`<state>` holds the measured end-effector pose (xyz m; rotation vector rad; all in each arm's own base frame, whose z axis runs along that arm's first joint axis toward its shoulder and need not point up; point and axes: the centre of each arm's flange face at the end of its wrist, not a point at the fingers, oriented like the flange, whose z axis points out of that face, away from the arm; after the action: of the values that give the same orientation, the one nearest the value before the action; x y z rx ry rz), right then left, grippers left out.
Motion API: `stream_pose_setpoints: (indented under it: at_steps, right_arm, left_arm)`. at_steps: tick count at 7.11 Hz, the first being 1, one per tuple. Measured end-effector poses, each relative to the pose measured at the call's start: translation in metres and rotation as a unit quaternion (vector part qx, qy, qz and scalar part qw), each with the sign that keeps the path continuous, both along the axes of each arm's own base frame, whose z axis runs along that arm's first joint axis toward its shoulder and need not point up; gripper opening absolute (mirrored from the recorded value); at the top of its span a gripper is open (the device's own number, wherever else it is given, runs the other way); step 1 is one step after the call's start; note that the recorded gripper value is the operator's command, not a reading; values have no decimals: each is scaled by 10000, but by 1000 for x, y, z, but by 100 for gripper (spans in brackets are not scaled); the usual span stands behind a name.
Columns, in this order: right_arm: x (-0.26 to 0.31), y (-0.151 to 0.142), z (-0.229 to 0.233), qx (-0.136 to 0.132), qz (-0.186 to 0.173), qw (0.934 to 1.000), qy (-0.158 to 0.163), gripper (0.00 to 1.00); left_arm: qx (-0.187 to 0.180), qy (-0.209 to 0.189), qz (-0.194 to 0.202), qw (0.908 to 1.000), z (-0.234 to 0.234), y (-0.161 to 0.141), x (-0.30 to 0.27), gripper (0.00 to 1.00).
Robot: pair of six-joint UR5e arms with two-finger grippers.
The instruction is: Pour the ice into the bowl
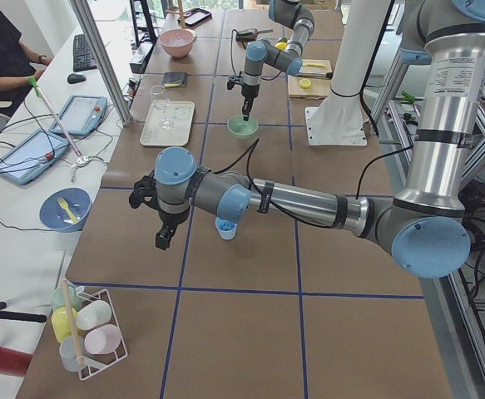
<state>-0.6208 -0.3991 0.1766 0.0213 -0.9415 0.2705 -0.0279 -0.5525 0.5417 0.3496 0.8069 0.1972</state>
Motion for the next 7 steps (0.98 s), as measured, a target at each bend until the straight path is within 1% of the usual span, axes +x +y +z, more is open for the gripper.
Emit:
stream_pose_setpoints:
  at_steps: [1, 3, 4, 5, 6, 7]
  right_arm:
    - [-1, 0, 0, -44, 34, 10000, -1, 99]
    - [0, 0, -3, -123, 105, 9999, -41, 100]
    - [2, 0, -7, -110, 114, 9998, -81, 100]
    - [11, -1, -15, -64, 127, 9997, -174, 100]
    - [28, -6, -24, -8, 175, 9994, -310, 100]
    - [48, -14, -29, 34, 255, 9988, -423, 100]
  left_arm:
    - [104, 6, 70, 9999, -1, -1, 8, 100]
    - [270, 21, 302, 9992, -3, -2, 34, 100]
    - [349, 30, 412, 9985, -4, -1, 46, 100]
    - [491, 46, 456, 9977, 0, 6, 53, 100]
    - [573, 149, 270, 9979, 11, 23, 53, 100]
    - [562, 412, -164, 9974, 21, 47, 57, 100]
